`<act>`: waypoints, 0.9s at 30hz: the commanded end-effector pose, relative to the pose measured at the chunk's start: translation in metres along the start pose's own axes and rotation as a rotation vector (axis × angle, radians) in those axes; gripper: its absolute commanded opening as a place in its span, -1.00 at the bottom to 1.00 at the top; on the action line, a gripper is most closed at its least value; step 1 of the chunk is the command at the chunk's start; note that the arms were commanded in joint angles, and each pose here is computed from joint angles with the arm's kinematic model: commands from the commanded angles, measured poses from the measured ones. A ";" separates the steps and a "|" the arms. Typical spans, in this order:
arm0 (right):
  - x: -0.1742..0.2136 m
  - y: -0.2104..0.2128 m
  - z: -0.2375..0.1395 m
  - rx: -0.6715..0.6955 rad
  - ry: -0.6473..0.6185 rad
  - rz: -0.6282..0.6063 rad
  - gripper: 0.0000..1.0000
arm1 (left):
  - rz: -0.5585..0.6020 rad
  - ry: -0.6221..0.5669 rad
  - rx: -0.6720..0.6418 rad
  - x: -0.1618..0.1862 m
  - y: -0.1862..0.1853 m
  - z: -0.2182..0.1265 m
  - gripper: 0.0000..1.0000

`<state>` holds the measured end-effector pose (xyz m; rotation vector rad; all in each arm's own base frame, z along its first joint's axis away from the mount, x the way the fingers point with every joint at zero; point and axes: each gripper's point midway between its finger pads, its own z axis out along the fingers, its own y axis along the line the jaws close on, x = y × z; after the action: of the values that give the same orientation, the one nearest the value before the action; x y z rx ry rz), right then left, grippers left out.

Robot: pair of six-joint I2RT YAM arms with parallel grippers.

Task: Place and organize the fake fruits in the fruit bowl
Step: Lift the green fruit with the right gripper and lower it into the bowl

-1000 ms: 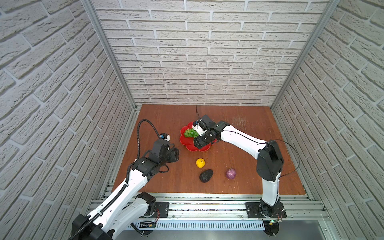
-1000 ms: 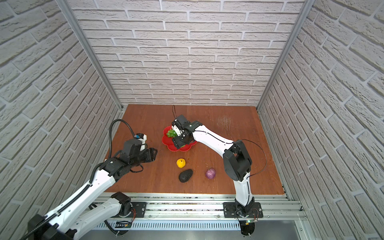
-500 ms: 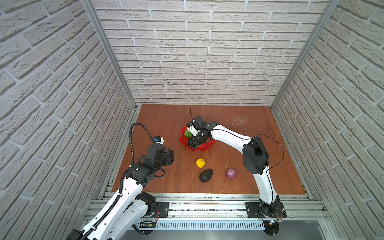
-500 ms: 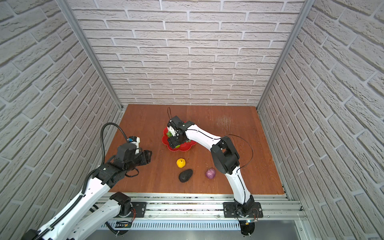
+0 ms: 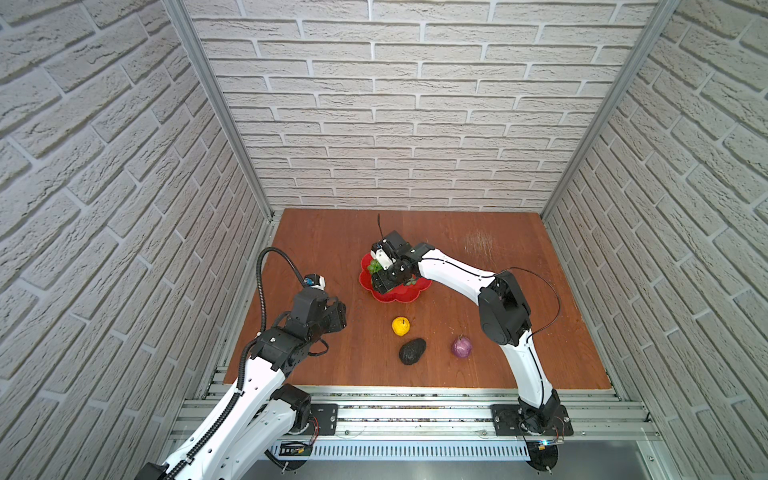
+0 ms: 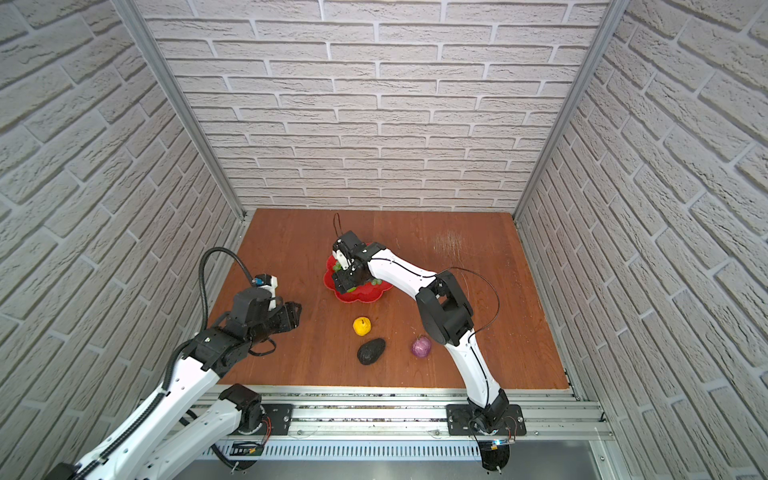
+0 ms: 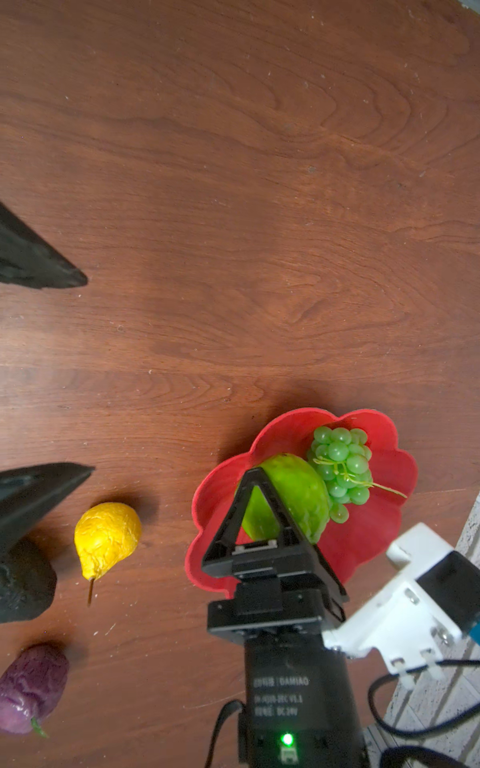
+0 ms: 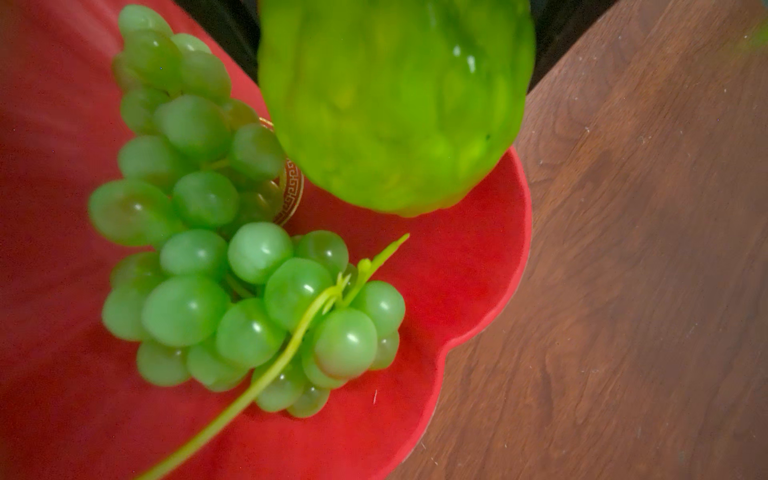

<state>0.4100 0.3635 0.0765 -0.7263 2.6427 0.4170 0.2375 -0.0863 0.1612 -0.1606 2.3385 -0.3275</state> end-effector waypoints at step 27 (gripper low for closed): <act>-0.017 -0.015 0.019 0.047 -0.013 -0.023 0.46 | -0.017 -0.007 -0.025 -0.007 0.002 0.008 0.33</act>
<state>0.4294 0.3666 0.0594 -0.7325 2.6395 0.3655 0.2413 -0.0851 0.1516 -0.1731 2.3741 -0.3027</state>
